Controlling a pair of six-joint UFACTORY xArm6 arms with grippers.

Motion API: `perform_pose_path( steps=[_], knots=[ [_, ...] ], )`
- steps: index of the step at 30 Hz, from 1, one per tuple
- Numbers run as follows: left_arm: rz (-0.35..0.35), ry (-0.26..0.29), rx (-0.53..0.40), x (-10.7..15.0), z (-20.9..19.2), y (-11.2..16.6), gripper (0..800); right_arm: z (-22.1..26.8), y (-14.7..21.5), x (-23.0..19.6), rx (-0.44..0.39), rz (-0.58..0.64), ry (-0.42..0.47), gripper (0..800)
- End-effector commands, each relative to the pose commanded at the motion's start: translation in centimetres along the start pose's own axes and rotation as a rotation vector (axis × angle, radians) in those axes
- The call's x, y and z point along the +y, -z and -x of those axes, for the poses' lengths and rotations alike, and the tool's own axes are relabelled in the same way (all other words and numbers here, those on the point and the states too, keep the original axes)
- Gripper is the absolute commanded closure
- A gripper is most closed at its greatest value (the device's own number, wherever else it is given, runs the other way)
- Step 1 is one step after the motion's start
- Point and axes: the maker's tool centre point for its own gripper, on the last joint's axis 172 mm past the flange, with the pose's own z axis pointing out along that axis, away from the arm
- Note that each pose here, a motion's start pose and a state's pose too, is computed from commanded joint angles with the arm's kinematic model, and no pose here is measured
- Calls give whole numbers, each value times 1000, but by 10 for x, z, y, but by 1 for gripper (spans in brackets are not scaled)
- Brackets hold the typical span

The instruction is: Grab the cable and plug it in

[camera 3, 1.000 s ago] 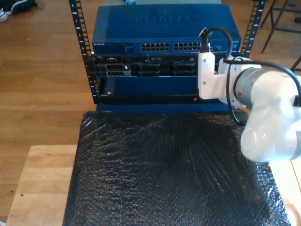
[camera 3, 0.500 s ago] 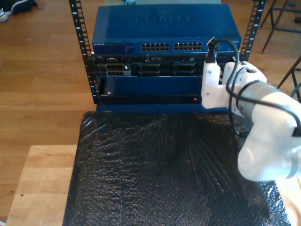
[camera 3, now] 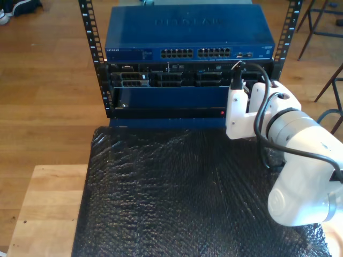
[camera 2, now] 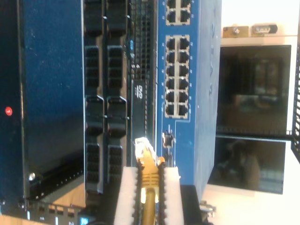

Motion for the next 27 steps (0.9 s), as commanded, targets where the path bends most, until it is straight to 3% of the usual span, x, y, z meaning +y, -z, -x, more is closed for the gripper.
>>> perform_pose_path(
  steps=[11, 27],
  knots=[
    [-1, 1, 0, 0, 0, 0, 0, -1, -2, -5, 0, 0, 2, 800],
    [0, 0, 0, 0, 0, 0, 0, -5, -36, 1, -7, 39, 3, 800]
  ],
)
